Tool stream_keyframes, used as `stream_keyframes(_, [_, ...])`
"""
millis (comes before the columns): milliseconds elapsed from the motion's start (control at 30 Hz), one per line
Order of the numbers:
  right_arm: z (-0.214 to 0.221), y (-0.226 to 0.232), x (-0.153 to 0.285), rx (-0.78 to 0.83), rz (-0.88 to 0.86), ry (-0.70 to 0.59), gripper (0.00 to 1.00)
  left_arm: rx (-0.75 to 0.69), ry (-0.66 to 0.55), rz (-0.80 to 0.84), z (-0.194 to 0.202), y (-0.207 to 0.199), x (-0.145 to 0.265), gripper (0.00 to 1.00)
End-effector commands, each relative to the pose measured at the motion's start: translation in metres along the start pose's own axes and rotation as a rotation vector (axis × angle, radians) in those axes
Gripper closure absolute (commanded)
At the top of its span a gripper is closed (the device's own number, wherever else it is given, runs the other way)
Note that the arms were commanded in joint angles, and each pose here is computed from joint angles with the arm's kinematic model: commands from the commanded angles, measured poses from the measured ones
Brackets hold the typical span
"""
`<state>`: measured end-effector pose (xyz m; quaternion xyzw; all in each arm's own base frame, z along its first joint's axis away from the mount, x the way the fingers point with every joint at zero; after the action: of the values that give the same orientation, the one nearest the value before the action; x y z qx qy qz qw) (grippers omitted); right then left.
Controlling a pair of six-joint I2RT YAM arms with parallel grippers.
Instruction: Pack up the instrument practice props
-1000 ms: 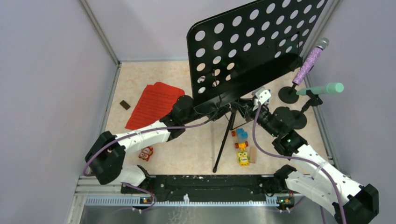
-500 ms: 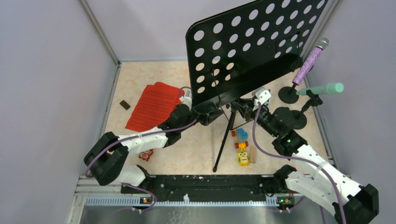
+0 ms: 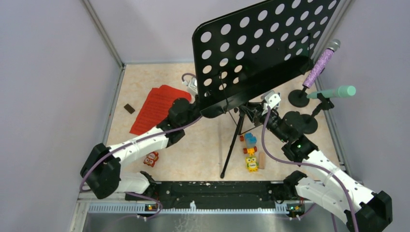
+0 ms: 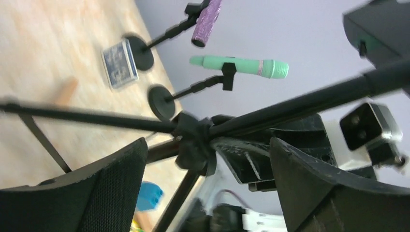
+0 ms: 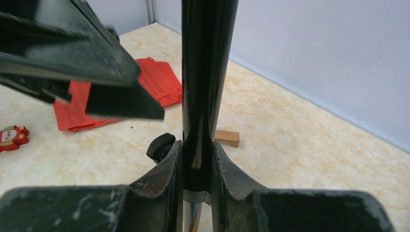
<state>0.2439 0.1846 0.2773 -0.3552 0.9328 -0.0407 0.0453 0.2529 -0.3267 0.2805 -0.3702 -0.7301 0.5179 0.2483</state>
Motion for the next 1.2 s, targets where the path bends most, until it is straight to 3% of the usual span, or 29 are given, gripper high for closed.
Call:
stream_keyframes(0, [0.020,0.019,0.005,0.009,-0.105,0.063,1.00,-0.640,-0.021,0.113,-0.019,-0.034,0.008,0.01])
stream_keyframes(167, [0.020,0.020,0.005,0.009,-0.110,0.063,1.00,-1.278,-0.038,0.453,0.002,-0.033,0.031,0.01])
stream_keyframes(300, [0.021,0.019,0.006,0.014,-0.104,0.065,1.00,-1.662,-0.026,0.678,0.025,-0.019,0.046,0.01])
stream_keyframes(433, [0.021,0.019,0.006,0.015,-0.105,0.064,1.00,-1.828,0.024,0.675,0.023,-0.009,0.032,0.02])
stream_keyframes(667, [0.021,0.018,0.008,0.020,-0.098,0.063,1.00,-1.930,0.010,0.611,0.008,-0.008,0.006,0.21])
stream_keyframes(833, [0.020,0.018,0.008,0.022,-0.098,0.059,1.00,-1.920,0.033,0.628,0.010,-0.003,-0.007,0.28])
stream_keyframes(1000, [0.021,0.018,0.008,0.025,-0.097,0.061,1.00,-1.905,0.065,0.641,0.012,-0.002,-0.016,0.50])
stream_keyframes(1167, [0.020,0.018,0.008,0.025,-0.101,0.057,1.00,-1.893,0.085,0.663,0.015,-0.002,-0.018,0.51])
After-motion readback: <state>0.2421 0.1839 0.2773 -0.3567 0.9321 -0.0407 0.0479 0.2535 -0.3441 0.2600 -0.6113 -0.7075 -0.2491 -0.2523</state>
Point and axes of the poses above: each gripper's point midway between its finger pads, its own x axis back along the fingers, its own y axis along the line the jaws close on, z = x × y, the point moved 3 cm from there along x, back along the fingers, and after that the axes turned 1 degree about x, right-handed, at the moved point
